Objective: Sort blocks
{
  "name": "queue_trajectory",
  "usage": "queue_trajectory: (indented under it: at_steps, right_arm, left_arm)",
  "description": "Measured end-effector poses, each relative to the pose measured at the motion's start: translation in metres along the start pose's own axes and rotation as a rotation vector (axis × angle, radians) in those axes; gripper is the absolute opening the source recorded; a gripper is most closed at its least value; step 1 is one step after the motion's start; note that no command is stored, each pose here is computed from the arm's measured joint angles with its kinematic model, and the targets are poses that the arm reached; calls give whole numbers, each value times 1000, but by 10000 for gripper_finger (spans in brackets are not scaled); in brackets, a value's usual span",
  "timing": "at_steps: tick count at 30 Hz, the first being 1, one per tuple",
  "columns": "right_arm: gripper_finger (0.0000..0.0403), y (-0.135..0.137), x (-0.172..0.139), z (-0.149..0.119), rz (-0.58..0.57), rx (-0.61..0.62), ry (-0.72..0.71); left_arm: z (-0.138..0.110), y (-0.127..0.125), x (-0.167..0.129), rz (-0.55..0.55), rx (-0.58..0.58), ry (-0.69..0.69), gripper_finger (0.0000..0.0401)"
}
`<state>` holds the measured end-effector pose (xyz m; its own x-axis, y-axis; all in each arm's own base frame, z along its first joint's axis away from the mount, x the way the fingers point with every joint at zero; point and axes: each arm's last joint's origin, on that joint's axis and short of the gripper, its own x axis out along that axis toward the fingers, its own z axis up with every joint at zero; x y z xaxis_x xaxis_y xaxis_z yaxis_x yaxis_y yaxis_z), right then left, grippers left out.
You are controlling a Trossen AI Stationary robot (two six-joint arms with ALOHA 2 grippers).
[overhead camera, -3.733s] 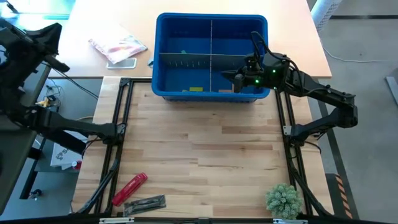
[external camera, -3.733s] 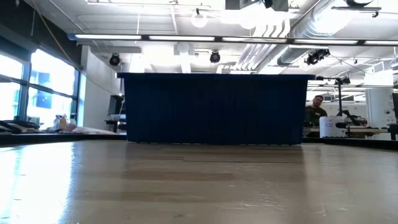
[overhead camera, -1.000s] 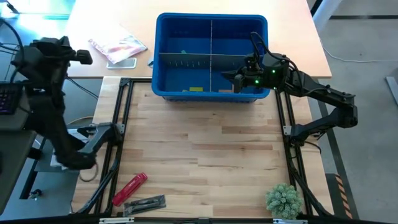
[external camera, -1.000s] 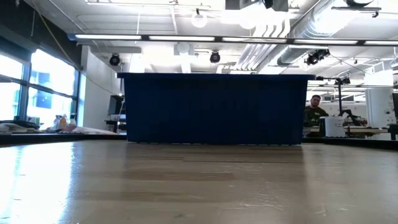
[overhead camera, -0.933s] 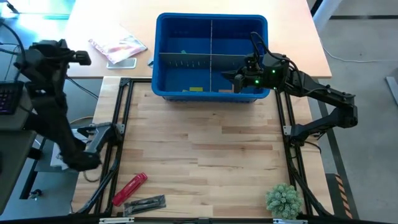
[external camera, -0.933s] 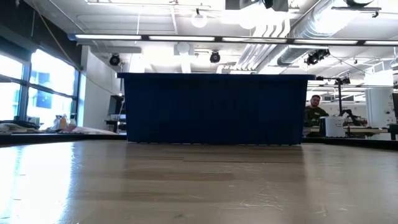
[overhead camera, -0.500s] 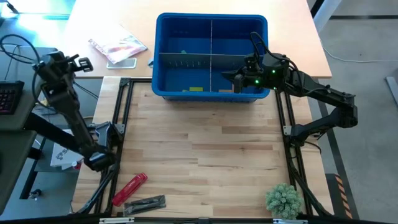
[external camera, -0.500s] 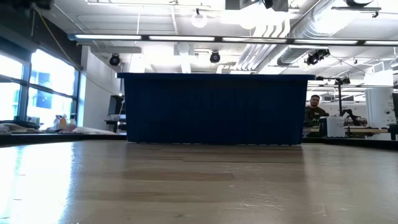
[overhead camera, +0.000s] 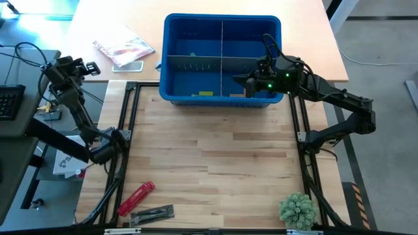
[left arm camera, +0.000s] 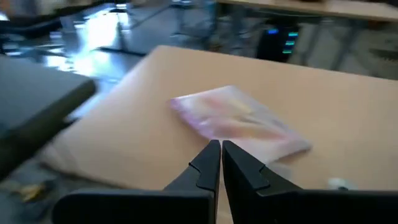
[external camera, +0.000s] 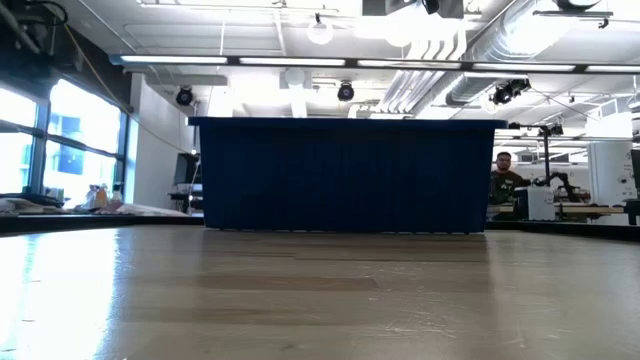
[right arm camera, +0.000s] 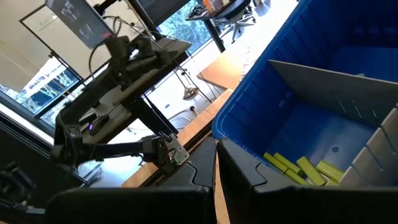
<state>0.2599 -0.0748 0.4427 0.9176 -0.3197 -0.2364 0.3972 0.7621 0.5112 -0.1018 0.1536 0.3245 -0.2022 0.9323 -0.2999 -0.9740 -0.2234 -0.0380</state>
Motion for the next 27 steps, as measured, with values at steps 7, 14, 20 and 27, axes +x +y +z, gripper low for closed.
queue_trajectory:
  at_steps: [7,14,20,27]
  right_arm:
    - [5,0,0,0,-2,-1,3]
    - [5,0,0,0,-2,0,3]
    - [5,0,0,0,-2,0,3]
    - [5,0,0,0,-2,0,3]
  left_arm:
    - [0,17,43,-73,-28,-47,0]
    - [-7,31,74,-180,-18,-72,0]
    - [-3,25,88,-205,155,-148,0]
    - [-20,8,105,-271,696,-97,0]
